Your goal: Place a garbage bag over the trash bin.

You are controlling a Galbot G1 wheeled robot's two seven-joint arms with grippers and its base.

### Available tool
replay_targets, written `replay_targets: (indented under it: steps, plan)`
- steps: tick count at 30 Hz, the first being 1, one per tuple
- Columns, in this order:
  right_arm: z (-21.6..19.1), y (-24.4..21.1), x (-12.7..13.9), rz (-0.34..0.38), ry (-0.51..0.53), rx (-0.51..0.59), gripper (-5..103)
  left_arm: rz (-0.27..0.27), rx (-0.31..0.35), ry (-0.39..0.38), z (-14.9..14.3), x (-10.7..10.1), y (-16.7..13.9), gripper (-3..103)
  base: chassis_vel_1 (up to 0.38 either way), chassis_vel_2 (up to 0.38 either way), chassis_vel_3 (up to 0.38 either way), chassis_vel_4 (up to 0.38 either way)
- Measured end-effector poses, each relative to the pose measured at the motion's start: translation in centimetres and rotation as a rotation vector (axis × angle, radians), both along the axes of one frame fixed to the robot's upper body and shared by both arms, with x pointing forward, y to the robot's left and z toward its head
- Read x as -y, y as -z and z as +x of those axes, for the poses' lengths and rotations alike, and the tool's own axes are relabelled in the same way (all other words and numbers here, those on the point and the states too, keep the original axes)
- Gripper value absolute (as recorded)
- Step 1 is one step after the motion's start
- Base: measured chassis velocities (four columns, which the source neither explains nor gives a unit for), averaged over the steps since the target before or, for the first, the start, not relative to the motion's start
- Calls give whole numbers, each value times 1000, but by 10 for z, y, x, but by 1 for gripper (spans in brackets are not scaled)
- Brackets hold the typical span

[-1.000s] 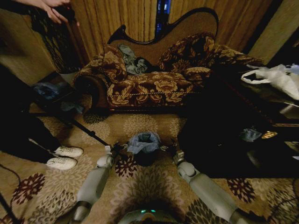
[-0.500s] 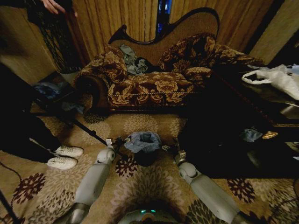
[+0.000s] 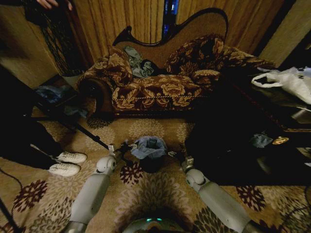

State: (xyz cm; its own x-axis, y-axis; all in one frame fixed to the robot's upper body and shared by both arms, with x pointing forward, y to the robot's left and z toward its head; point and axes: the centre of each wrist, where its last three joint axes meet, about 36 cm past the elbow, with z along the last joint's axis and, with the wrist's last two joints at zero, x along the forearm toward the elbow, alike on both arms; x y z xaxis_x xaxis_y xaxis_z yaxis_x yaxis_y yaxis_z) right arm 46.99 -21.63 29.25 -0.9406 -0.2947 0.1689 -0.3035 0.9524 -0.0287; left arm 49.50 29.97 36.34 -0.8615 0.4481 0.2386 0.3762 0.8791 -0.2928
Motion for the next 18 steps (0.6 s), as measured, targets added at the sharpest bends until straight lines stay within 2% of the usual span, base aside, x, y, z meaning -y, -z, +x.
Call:
replay_targets:
  steps: [6, 12, 14, 17, 18]
  plan:
    - [-1, 2, 1, -4, -9, -6, 100, 6, 43, 59, -3, -3, -2, 100, 0, 0, 0, 0]
    - [0, 4, -1, -8, -12, -13, 100, -11, 87, 116, -5, -5, 2, 100, 0, 0, 0, 0]
    - [1, 4, -1, -8, -12, -13, 100, -9, 86, 110, -5, -6, 4, 100, 0, 0, 0, 0]
    - [2, 5, 1, -13, -11, -16, 100, 17, 49, 36, -7, -13, 7, 100, 0, 0, 0, 0]
    - [2, 5, 1, -13, -11, -16, 100, 17, 49, 36, -7, -13, 7, 100, 0, 0, 0, 0]
